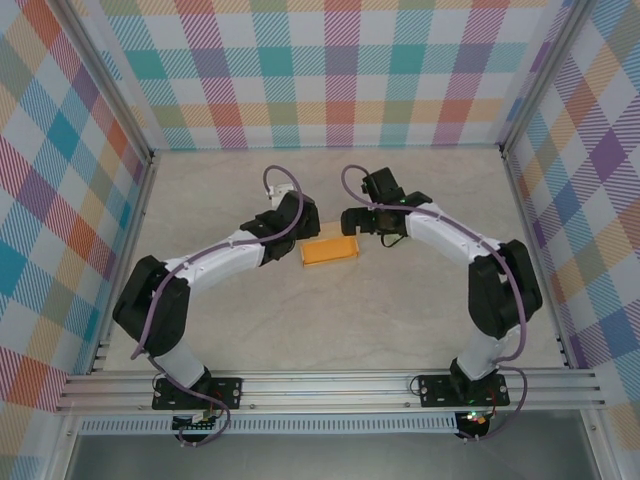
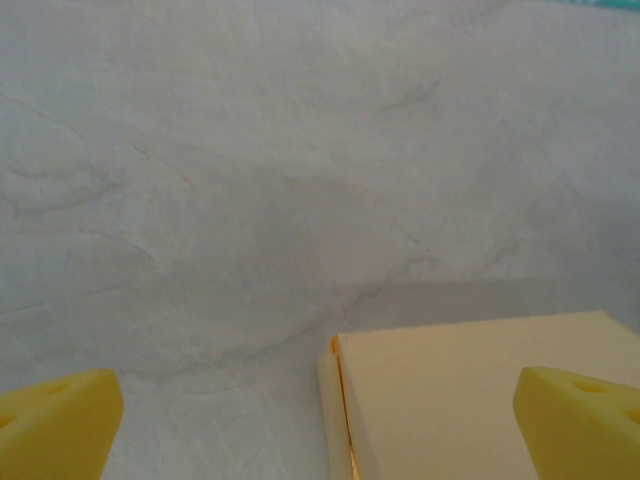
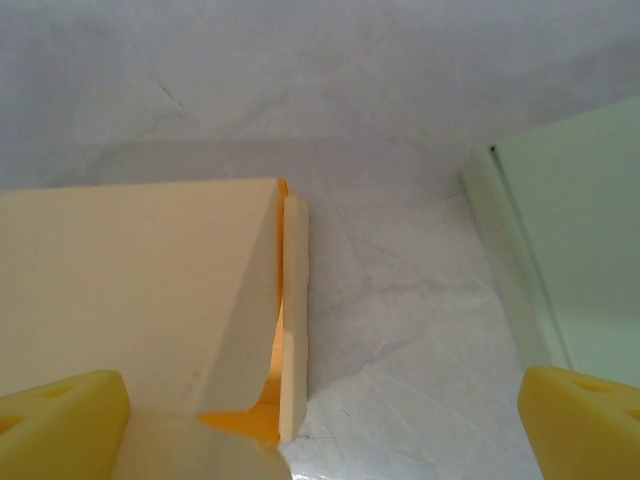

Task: Fold the paper box

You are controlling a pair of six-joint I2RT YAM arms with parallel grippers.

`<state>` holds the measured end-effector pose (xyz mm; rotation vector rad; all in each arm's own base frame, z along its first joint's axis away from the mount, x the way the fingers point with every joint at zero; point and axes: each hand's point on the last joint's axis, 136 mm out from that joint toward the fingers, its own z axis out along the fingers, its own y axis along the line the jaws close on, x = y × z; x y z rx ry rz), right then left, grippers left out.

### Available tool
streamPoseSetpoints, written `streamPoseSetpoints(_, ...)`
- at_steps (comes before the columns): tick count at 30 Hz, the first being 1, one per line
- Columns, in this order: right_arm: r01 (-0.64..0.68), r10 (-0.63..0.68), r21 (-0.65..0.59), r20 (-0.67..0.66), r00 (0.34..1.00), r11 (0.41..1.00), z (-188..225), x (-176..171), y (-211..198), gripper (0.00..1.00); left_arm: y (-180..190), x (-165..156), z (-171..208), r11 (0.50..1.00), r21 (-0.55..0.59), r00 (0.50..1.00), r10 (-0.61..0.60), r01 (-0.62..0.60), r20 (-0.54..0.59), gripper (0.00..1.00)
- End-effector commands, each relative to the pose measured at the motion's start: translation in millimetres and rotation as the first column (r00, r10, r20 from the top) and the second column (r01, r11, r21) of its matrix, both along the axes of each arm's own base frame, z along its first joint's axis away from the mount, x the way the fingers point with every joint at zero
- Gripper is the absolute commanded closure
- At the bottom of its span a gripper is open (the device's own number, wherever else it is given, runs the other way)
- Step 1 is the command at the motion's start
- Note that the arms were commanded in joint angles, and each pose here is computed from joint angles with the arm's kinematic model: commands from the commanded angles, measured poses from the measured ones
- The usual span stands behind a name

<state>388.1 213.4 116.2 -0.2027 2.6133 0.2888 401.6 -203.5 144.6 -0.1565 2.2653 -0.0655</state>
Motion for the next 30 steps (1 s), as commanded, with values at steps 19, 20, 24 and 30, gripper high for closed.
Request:
streamPoseSetpoints(19, -0.033, 0.043, 0.067, -0.143, 0.989, 0.997, -52.1, -22.4, 9.6, 0.31, 9.6, -30.2, -84.3, 0.999, -0.037, 0.982, 0.026, -0.033, -0.185, 0.11)
streamPoseSetpoints(20, -0.033, 0.043, 0.069, -0.145, 0.988, 0.997, -53.3, -23.0, 9.6, 0.32, 10.0, -31.1, -86.1, 0.999, -0.038, 0.982, 0.027, -0.035, -0.188, 0.12)
streamPoseSetpoints(24, -0.034, 0.047, 0.082, -0.161, 0.986, 0.996, -60.5, -26.7, 11.0, 0.33, 12.1, -35.7, -94.3, 0.998, -0.043, 0.979, 0.032, -0.042, -0.200, 0.14)
streamPoseSetpoints(30, -0.027, 0.044, 0.098, -0.183, 0.982, 0.995, -68.1, -31.7, 12.2, 0.34, 15.0, -40.1, -99.2, 0.998, -0.043, 0.977, 0.037, -0.047, -0.209, 0.19)
